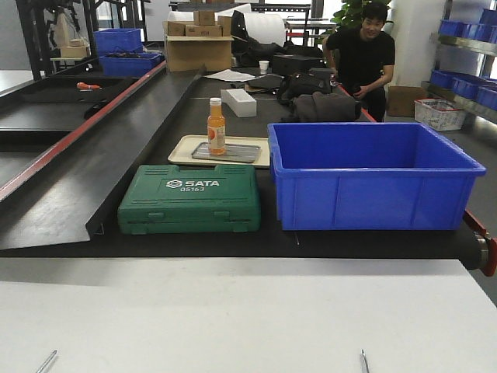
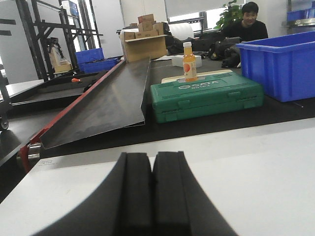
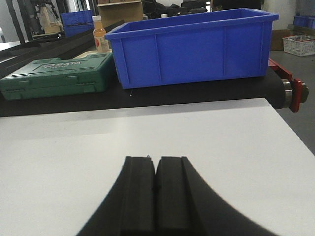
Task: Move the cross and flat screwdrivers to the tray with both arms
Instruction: 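Lower both grippers toward the two black-and-green screwdrivers on the table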
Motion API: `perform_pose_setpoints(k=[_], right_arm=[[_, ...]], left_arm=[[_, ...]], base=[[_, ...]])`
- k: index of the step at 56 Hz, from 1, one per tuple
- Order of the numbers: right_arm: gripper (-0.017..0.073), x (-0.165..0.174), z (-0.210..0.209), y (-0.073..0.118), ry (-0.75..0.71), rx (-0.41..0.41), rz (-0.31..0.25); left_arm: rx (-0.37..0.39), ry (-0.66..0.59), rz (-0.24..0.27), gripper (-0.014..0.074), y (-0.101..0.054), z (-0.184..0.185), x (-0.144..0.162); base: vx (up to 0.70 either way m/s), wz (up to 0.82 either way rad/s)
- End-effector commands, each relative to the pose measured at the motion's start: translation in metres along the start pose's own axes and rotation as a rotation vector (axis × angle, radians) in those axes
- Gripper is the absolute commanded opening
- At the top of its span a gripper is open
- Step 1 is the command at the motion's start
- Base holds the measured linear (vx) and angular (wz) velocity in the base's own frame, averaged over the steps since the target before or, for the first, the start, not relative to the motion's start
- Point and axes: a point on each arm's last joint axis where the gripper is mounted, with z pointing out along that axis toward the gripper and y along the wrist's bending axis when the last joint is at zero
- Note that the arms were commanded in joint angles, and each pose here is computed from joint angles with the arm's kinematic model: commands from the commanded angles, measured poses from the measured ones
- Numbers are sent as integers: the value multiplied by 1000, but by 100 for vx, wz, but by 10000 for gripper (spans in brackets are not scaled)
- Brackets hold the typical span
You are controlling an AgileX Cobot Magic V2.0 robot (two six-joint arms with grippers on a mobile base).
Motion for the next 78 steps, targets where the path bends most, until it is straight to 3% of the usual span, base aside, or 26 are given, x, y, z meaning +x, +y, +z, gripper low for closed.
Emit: perform_pose_setpoints(k=[1,36,44,48,51,54,62,68,75,78], right_arm=[[-8,-5,0,1,-79,-7,-14],[-8,-11,-1,2,-142,-17,-13],[-8,-24,-4,4,-274,-37,-14],[-8,-40,-8,6,-354,-48,-14],[-8,-60,-15,8,-408,-53,-18],[-8,-85,-21,11,-433,-48,-46],[-8,-161,-23,20,-404,-16,-160],[-8,-203,3,24,-301,1,-223],[-8,-221,44,26,-177,3,-215],[-8,-218,63,26,-105,-1,-179]], left_arm=[[-12,-122,-3,0,2,-3,-18],[-12,-125,-3,0,2,-3,-18],[-31,-268,-4,0,4,-6,-33],[-43,-404,-50,0,6,-10,-46],[-37,-450,-116,0,8,-13,-59],[-31,-477,-147,0,10,-19,-82],[-8,-331,-143,0,15,-20,-138],[8,-161,-141,0,18,3,-175],[21,25,-132,0,19,45,-191],[25,88,-132,0,19,63,-192]], base=[[0,0],[0,0],[0,0],[0,0],[0,0],[0,0],[0,0],[0,0],[0,0],[0,0]])
